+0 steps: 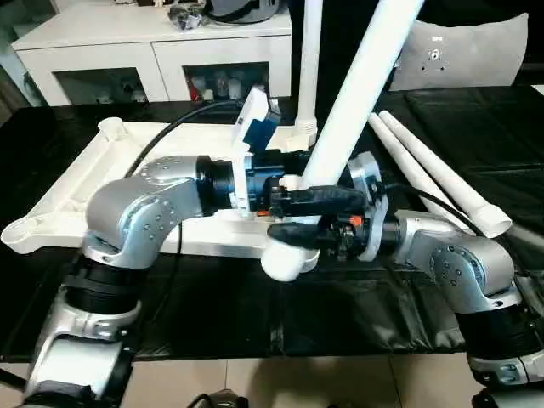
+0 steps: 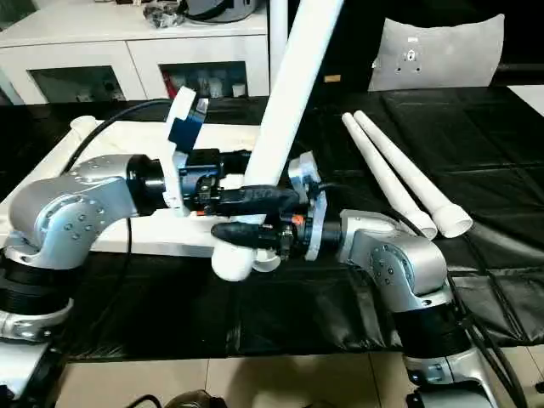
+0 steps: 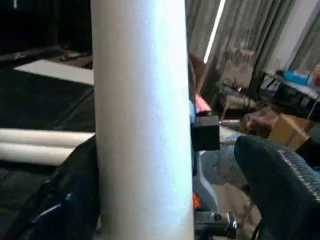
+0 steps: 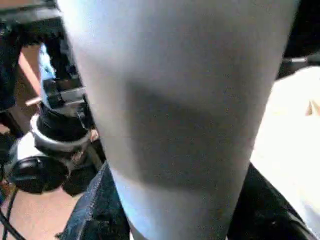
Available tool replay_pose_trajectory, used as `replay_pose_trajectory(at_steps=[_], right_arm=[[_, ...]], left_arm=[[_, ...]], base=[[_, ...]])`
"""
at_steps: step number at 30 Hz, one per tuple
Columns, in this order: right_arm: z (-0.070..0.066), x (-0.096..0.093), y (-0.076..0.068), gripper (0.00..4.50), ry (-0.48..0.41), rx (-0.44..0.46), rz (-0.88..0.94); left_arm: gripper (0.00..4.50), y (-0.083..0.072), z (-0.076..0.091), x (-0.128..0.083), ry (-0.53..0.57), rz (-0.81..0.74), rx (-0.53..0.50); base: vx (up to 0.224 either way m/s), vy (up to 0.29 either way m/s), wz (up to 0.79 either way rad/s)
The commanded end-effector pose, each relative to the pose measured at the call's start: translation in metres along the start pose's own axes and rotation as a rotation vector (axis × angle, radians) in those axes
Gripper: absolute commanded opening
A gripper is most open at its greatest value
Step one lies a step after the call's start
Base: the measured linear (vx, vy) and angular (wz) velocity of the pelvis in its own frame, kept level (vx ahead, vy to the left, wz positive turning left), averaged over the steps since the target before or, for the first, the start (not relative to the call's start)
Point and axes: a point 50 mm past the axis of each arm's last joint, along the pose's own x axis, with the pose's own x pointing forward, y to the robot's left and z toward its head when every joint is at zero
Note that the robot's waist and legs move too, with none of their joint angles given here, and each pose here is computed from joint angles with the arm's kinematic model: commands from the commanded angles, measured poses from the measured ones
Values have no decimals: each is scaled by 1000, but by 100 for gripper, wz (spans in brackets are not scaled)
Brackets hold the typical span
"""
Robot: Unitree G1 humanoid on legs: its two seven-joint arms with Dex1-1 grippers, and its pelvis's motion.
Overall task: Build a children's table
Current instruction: Pick table leg
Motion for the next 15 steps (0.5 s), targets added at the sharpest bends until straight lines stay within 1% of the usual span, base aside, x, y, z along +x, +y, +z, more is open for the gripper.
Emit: replay_pose_trajectory(at_steps=[1,5,6,9,10,11,12,14,15], right_arm=[[8,-2,-1,193,-38,-1,-21],[8,-3,-1,193,-45,-1,-23],[8,-4,-1,193,-46,-4,-32],[8,-4,-3,193,-44,-15,-50],[7,-3,-5,193,-33,-51,-89],[7,-3,-6,193,-26,-75,-114],[7,-2,-6,193,-26,-78,-117],[5,-1,-9,191,-17,-116,-167],[5,-1,-9,191,-16,-122,-175]], left_arm=[[446,-10,11,0,-125,-86,-25],[450,-10,18,-6,-232,-80,-42],[450,-10,21,-7,-275,-75,-51],[450,-10,25,-9,-316,-56,-56],[450,-6,28,-13,-357,4,-46],[450,-4,30,-15,-376,51,-36],[450,-3,30,-16,-378,57,-34],[450,7,32,-25,-402,197,-18],[450,8,33,-26,-405,222,-14]], base=[[0,0,0],[0,0,0],[0,0,0],[0,0,0],[0,0,0],[0,0,0],[0,0,0],[0,0,0],[0,0,0]])
